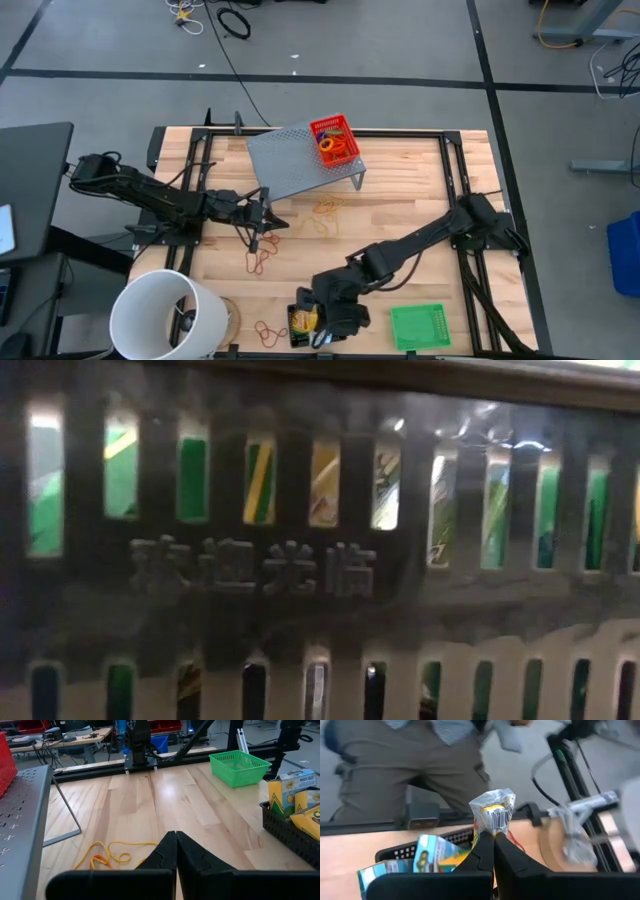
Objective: Pick & Place Office Desk Supplies
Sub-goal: Put the yellow crayon box into the black bin
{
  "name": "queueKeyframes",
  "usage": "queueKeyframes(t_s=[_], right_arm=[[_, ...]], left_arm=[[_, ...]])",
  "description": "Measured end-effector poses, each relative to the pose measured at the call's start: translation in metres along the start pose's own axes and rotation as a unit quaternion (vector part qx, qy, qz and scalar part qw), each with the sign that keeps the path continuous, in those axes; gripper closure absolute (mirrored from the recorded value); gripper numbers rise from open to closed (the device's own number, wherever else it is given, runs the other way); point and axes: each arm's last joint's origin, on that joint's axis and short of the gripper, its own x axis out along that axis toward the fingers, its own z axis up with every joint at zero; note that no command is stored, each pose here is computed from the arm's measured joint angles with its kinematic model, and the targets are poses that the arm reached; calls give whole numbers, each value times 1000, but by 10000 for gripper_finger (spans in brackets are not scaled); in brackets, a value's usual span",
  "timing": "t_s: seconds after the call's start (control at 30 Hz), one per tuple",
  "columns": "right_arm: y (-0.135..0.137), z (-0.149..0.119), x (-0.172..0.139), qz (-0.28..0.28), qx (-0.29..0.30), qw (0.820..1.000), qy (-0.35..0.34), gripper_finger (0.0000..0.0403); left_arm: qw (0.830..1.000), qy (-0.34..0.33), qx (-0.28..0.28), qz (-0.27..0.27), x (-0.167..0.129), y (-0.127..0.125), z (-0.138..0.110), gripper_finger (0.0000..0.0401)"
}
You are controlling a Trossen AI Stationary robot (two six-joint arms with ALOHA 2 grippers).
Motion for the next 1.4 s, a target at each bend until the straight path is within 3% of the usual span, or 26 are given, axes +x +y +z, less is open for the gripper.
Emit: queueKeyframes(t_s=[0.33,0.47,0.77,1.4], right_arm=[[-15,-23,16,17,-49,993,-103,402],[-17,-37,21,44,-40,989,-136,402],[-17,-69,48,63,-49,985,-153,403],[-9,-125,63,86,1,974,-209,403]], left_arm=[[1000,0,1,2,0,0,0,400],[1000,0,1,3,0,0,0,400],[1000,0,1,11,0,1,0,400],[1000,0,-2,16,0,1,0,400]])
